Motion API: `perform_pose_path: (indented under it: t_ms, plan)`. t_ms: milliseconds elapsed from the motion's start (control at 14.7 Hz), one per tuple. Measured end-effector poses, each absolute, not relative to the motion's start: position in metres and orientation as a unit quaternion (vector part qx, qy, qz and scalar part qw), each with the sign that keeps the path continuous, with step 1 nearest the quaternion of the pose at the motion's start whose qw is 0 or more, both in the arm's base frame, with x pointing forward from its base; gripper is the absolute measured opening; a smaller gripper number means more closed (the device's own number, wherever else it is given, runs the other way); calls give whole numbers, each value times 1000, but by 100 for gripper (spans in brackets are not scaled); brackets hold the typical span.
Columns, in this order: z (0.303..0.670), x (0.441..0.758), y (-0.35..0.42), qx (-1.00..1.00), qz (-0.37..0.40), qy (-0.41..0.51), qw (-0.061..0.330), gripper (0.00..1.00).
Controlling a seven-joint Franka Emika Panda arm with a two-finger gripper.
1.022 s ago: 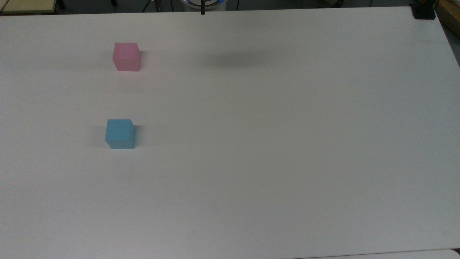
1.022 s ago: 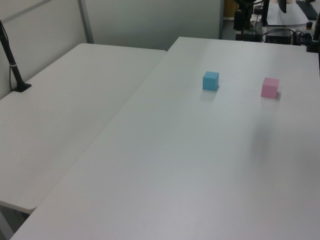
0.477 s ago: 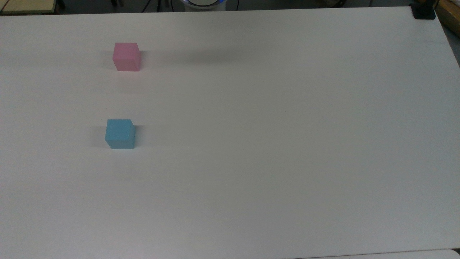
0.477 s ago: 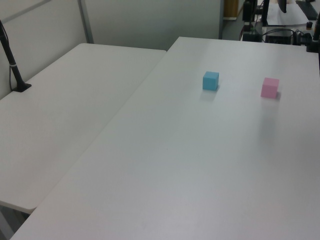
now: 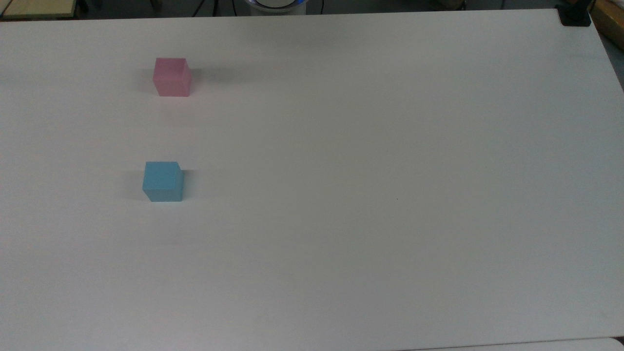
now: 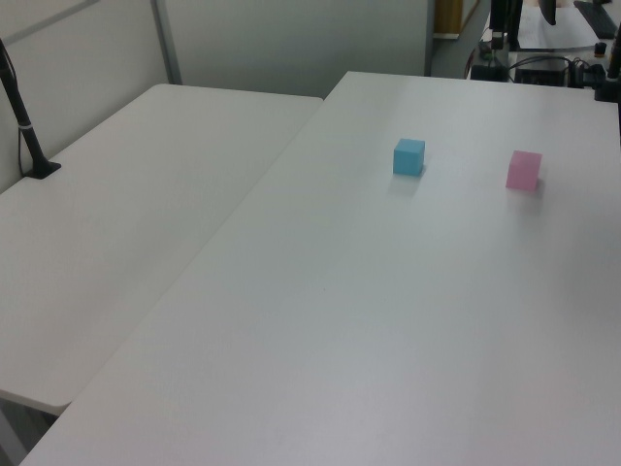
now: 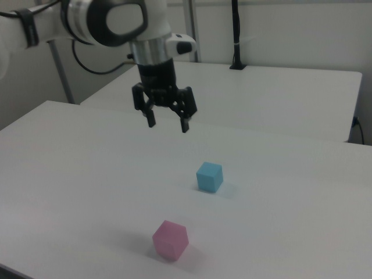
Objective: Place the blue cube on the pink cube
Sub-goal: 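Move the open gripper over the light-blue cube and lower it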
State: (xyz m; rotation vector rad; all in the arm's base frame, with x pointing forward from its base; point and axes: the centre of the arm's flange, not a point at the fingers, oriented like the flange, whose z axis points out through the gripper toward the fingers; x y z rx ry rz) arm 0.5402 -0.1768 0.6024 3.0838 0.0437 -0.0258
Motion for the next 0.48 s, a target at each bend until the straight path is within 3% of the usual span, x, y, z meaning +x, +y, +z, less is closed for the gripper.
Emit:
perform_pose_path:
  t_ms: [477]
  plan:
    - [532, 615, -190, 999, -16, -2, 35, 100]
